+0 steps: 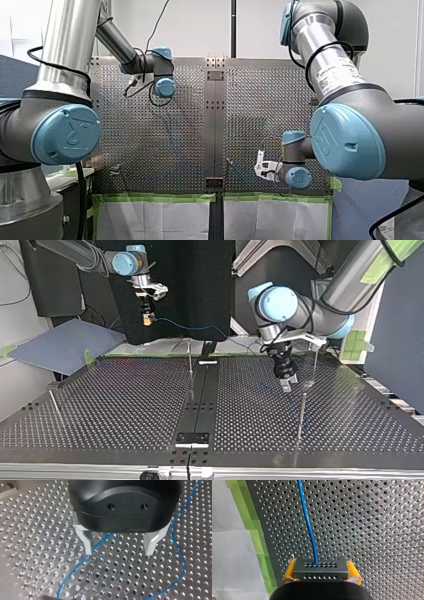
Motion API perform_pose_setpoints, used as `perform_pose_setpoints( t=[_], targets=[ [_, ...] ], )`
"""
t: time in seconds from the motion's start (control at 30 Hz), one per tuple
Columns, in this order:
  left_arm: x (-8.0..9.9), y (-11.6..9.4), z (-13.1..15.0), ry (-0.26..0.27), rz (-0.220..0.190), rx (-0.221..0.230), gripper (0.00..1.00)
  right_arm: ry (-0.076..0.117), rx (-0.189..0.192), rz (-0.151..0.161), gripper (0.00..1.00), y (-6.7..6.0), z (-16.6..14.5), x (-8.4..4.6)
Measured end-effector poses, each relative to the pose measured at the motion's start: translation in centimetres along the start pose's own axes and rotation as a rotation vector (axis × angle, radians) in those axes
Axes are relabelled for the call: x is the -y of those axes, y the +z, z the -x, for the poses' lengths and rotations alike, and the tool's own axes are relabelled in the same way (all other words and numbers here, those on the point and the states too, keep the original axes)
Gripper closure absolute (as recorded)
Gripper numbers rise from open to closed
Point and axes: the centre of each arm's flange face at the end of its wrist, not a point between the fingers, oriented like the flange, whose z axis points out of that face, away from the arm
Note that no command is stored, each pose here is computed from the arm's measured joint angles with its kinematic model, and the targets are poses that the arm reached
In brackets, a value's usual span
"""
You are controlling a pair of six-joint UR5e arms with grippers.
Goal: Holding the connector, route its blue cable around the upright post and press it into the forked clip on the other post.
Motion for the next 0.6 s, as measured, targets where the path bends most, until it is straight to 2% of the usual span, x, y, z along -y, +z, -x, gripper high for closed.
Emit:
perform_pose_setpoints(
  t=[0.17,0.6],
  targets=[
    [-0.2,0.3,-0.1,0.000,0.004,0.000,0.00,-0.002,-0.001,0.000,1.00,0.0,0.0,0.0],
    [-0.9,2.2,1.0,-0.011,-0.013,0.041,0.00,-0.003,-0.005,-0.002,1.00,0.0,0.0,0.0]
  ],
)
